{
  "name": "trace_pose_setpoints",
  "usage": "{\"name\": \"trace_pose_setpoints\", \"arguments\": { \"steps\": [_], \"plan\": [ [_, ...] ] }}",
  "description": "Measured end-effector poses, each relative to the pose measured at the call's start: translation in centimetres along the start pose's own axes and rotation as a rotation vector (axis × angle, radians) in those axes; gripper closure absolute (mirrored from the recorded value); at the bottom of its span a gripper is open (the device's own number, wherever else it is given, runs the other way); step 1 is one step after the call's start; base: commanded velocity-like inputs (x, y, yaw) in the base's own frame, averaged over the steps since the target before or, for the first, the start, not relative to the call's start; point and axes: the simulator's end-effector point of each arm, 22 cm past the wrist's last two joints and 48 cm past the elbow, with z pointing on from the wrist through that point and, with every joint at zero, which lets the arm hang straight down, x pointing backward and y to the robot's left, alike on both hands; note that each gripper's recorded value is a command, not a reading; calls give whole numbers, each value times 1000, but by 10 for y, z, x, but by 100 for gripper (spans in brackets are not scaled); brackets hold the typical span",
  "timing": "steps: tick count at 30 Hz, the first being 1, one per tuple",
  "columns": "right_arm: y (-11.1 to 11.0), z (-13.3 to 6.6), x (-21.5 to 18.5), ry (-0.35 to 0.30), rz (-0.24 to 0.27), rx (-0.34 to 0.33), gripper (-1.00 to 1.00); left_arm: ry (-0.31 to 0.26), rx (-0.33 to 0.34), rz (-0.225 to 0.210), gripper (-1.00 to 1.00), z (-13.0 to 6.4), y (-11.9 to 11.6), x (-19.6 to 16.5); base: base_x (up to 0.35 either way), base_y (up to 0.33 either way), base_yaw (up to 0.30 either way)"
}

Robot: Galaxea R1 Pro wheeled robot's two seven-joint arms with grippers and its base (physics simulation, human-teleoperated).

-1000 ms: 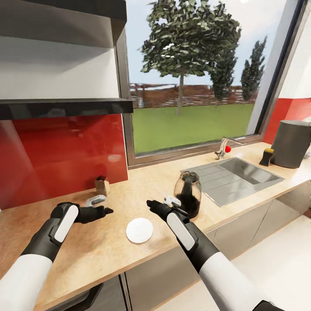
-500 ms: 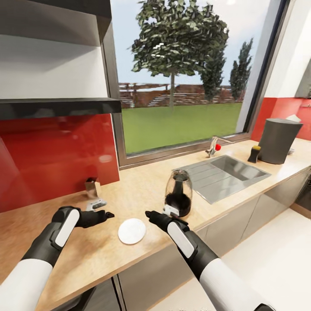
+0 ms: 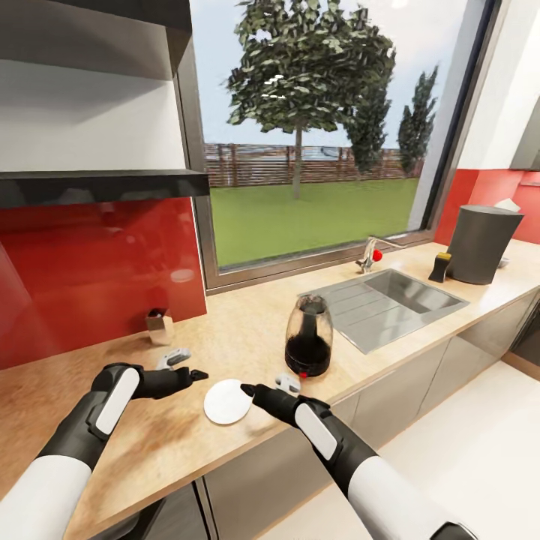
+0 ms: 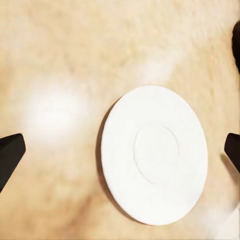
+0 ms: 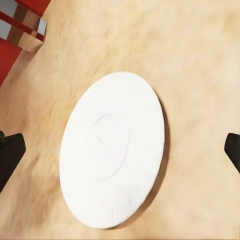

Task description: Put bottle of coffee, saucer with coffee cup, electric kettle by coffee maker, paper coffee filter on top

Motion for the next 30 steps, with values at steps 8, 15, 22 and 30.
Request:
{"name": "trace_pose_setpoints", "arguments": {
  "steps": [8, 15, 22, 30],
  "plan": [
    [-8, 1, 6, 12, 7, 14, -100, 13, 4, -8, -100, 2, 2, 8, 0, 0, 0],
    [-8, 0, 28, 43, 28, -3, -100, 85, 8, -47, -100, 9, 8, 40, 0, 0, 0],
    [-15, -2, 55, 88, 104, -16, -100, 129, 11, -89, -100, 12, 16, 58, 0, 0, 0],
    [-13, -2, 59, 102, 154, -17, -100, 129, 44, -114, -100, 13, 8, 54, 0, 0, 0]
  ]
}}
